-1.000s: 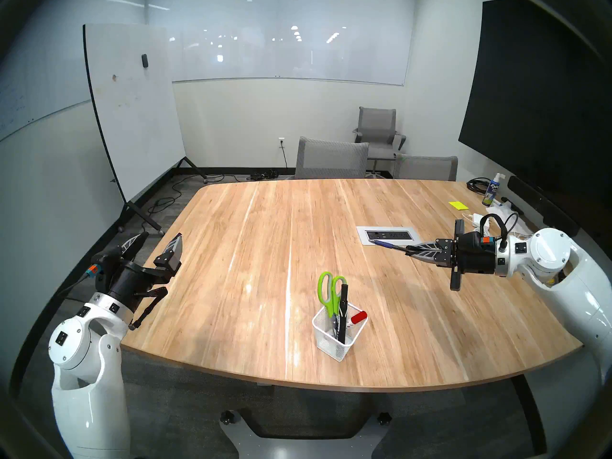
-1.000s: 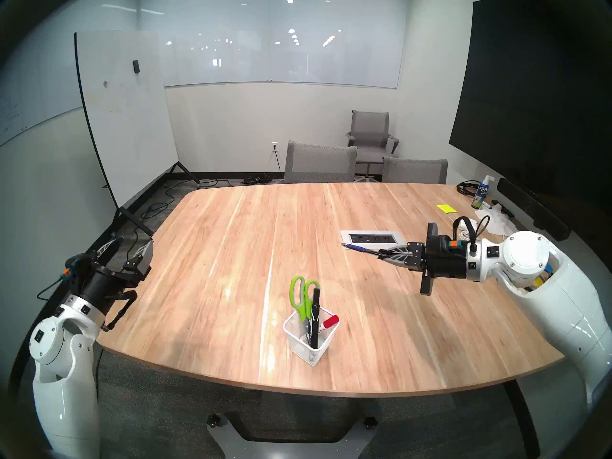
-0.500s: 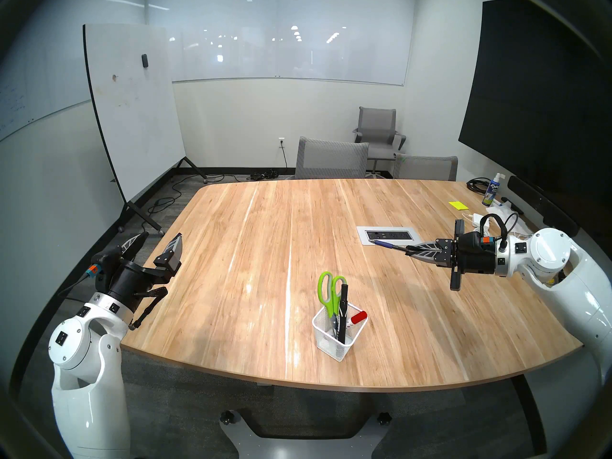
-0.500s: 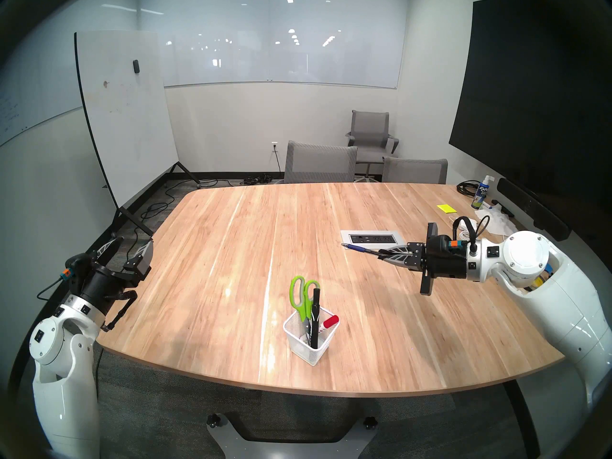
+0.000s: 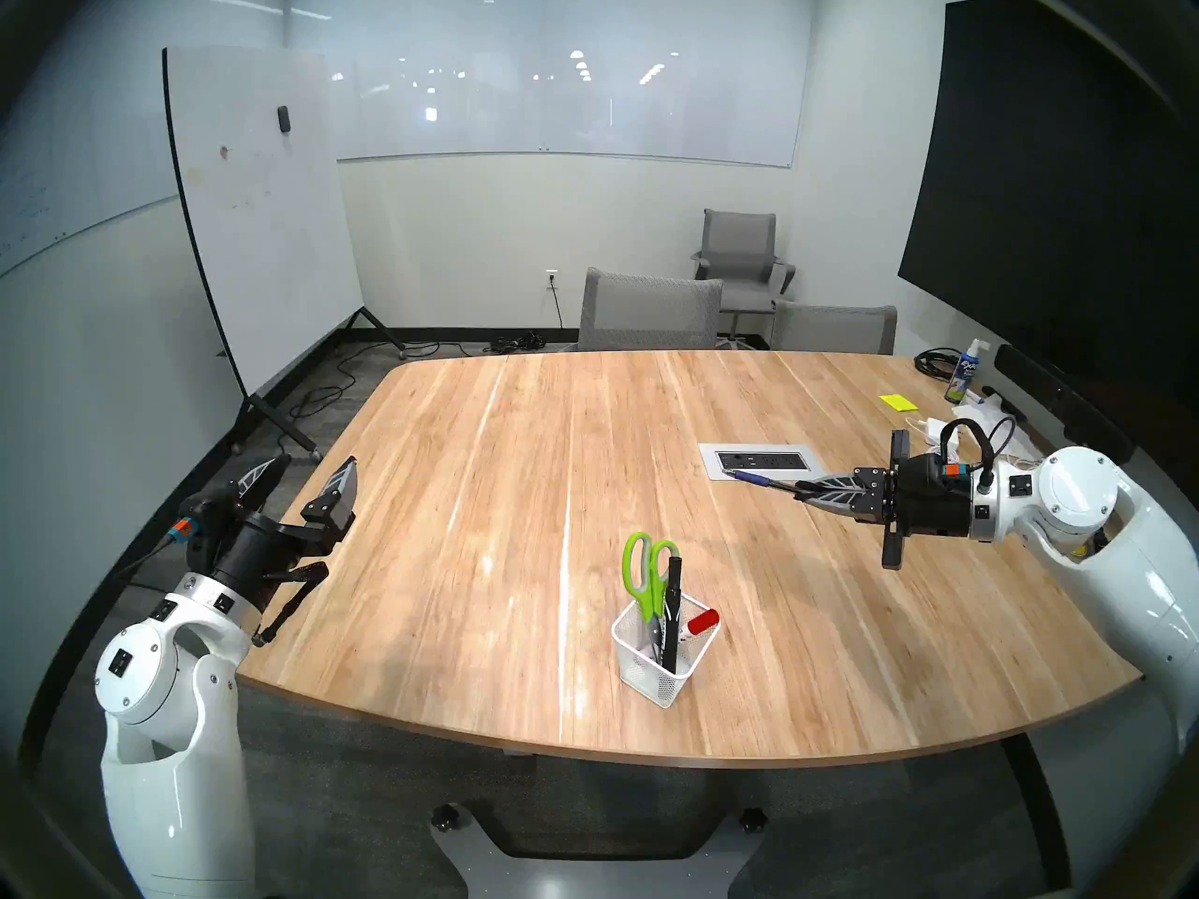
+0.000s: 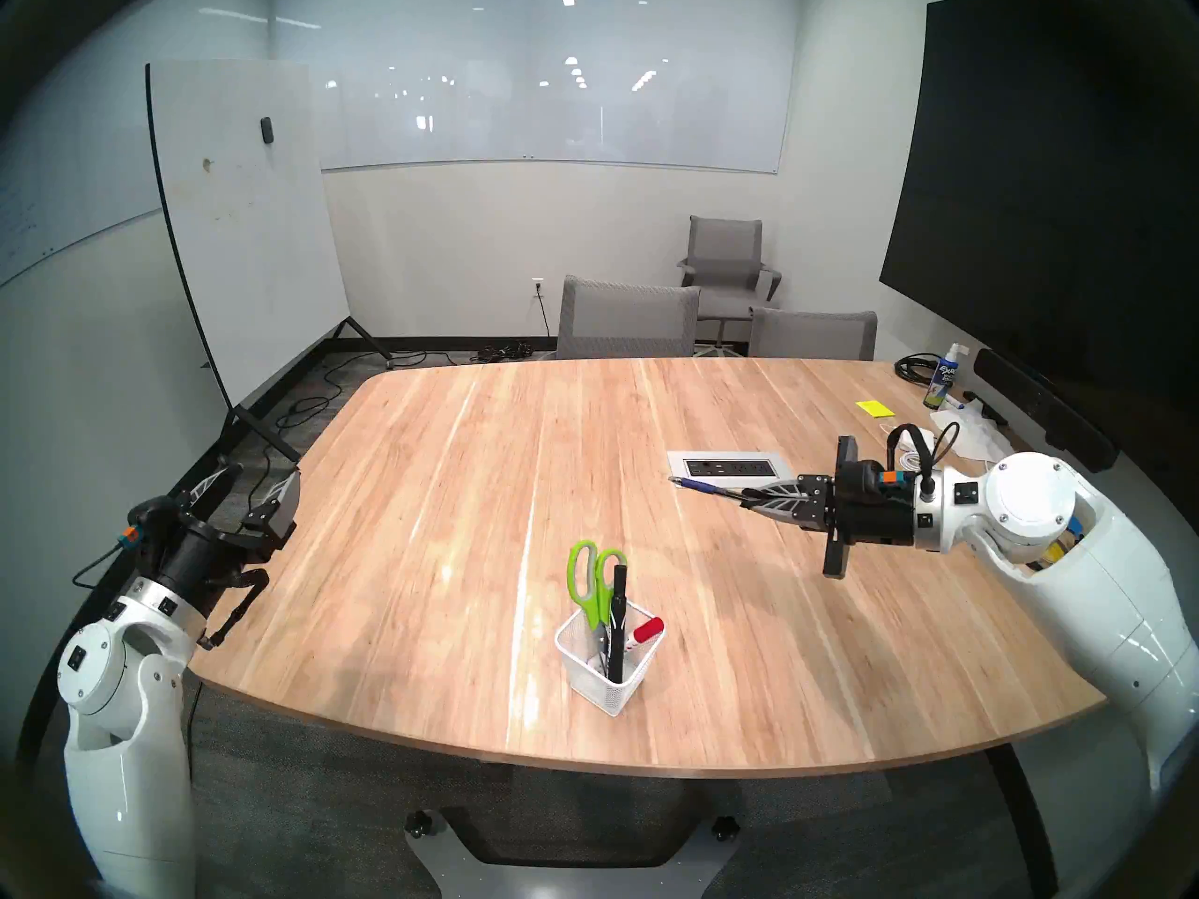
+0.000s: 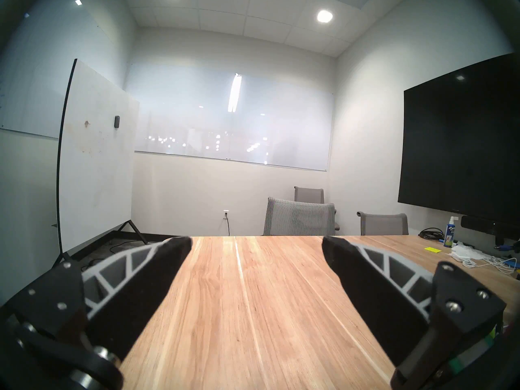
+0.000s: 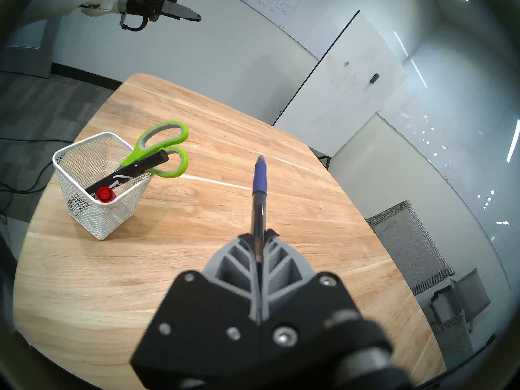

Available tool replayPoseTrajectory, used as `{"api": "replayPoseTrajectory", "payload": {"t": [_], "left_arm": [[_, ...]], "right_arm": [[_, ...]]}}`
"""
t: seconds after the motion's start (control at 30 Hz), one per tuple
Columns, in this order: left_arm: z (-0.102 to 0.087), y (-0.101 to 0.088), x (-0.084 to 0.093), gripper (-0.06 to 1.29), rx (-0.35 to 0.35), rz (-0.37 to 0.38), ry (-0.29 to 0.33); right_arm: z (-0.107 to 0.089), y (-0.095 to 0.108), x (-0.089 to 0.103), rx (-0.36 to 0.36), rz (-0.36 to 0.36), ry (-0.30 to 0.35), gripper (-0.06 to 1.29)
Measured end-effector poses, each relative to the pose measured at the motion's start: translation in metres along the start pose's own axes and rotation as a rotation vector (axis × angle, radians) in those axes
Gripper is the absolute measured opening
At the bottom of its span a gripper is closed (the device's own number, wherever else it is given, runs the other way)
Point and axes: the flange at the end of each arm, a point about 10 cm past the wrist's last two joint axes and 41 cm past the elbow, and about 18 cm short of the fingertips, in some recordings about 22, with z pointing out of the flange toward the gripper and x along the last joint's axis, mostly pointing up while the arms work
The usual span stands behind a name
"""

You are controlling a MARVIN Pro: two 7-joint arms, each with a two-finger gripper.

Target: Place the pen, the marker, and the scissors into the pen holder

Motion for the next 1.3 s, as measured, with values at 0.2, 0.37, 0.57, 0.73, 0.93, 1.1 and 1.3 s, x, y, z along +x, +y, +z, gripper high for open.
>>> {"api": "replayPoseTrajectory", "payload": {"t": [0.2, 0.37, 0.57, 0.73, 0.93, 1.1, 1.3], "left_arm": [[0.0000, 0.0000, 0.0000, 1.26, 0.000, 0.000, 0.000], [0.0000, 0.0000, 0.0000, 1.26, 0.000, 0.000, 0.000], [0.0000, 0.0000, 0.0000, 1.26, 0.000, 0.000, 0.000], [0.0000, 0.0000, 0.0000, 1.26, 0.000, 0.000, 0.000], [0.0000, 0.0000, 0.0000, 1.26, 0.000, 0.000, 0.000], [0.0000, 0.0000, 0.0000, 1.26, 0.000, 0.000, 0.000], [0.0000, 0.0000, 0.0000, 1.26, 0.000, 0.000, 0.000]], "right_arm": [[0.0000, 0.0000, 0.0000, 0.000, 0.000, 0.000, -0.03], [0.0000, 0.0000, 0.0000, 0.000, 0.000, 0.000, -0.03], [0.0000, 0.0000, 0.0000, 0.000, 0.000, 0.000, -0.03], [0.0000, 0.0000, 0.0000, 0.000, 0.000, 0.000, -0.03], [0.0000, 0.0000, 0.0000, 0.000, 0.000, 0.000, -0.03], [0.0000, 0.0000, 0.0000, 0.000, 0.000, 0.000, -0.03], [0.0000, 0.0000, 0.0000, 0.000, 0.000, 0.000, -0.03]]}}
